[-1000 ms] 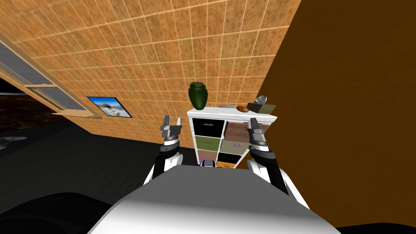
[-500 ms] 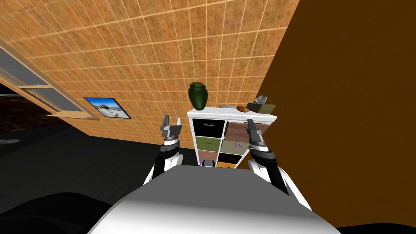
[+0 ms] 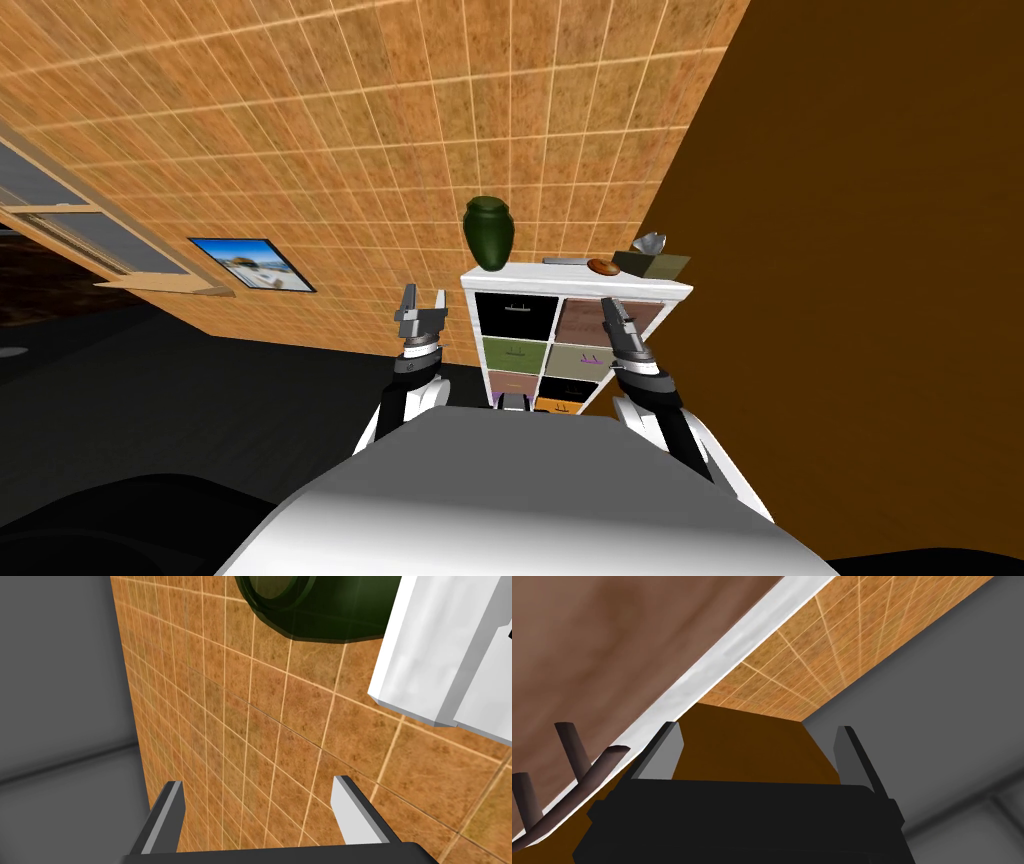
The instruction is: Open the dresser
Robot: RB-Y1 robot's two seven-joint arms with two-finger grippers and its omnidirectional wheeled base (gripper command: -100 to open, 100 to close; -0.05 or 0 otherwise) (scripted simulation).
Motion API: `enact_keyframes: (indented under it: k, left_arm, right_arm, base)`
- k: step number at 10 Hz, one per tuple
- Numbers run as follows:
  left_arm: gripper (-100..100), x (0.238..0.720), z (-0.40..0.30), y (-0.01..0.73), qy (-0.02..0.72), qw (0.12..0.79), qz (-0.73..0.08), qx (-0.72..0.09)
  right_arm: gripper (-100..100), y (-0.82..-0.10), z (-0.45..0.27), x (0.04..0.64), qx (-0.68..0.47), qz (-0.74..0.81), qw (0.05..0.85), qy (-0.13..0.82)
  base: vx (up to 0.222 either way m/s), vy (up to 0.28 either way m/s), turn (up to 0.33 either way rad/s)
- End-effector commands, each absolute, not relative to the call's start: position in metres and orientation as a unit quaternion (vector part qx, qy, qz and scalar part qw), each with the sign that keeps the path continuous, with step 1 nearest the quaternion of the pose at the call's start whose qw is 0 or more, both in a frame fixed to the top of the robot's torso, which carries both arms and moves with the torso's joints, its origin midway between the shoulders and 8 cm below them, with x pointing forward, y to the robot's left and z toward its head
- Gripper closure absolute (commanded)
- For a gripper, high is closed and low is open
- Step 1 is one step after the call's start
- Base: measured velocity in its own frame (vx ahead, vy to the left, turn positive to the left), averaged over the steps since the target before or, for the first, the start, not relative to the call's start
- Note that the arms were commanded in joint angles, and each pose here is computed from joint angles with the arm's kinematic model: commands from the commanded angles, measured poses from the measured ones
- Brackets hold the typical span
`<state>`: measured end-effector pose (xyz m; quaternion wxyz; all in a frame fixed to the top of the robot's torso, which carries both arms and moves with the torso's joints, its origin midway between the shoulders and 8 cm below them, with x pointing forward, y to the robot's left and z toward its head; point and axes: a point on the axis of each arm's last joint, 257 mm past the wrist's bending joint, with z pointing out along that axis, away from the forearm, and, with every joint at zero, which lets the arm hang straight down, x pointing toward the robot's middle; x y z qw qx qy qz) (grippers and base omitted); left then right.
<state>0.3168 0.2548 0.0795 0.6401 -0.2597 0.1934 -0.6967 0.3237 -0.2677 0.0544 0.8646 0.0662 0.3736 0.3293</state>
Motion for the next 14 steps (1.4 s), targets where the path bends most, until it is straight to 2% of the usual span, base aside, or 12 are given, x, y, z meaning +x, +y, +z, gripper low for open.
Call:
enact_keyframes:
  k: [1, 14]
  left_arm:
    - [0, 0.3168, 0.0795, 0.2548, 0.193, 0.64, -0.697, -0.26]
    - [0, 0.3168, 0.0795, 0.2548, 0.193, 0.64, -0.697, -0.26]
  right_arm:
    - [-100, -0.2696, 0.0386, 0.3283, 0.049, 0.298, 0.869, 0.392]
    - [-100, -0.2694, 0.029, 0.3269, -0.004, 0.23, 0.887, 0.4]
  base:
    - [0.015, 0.022, -0.062]
    - [0.003, 0.004, -0.012]
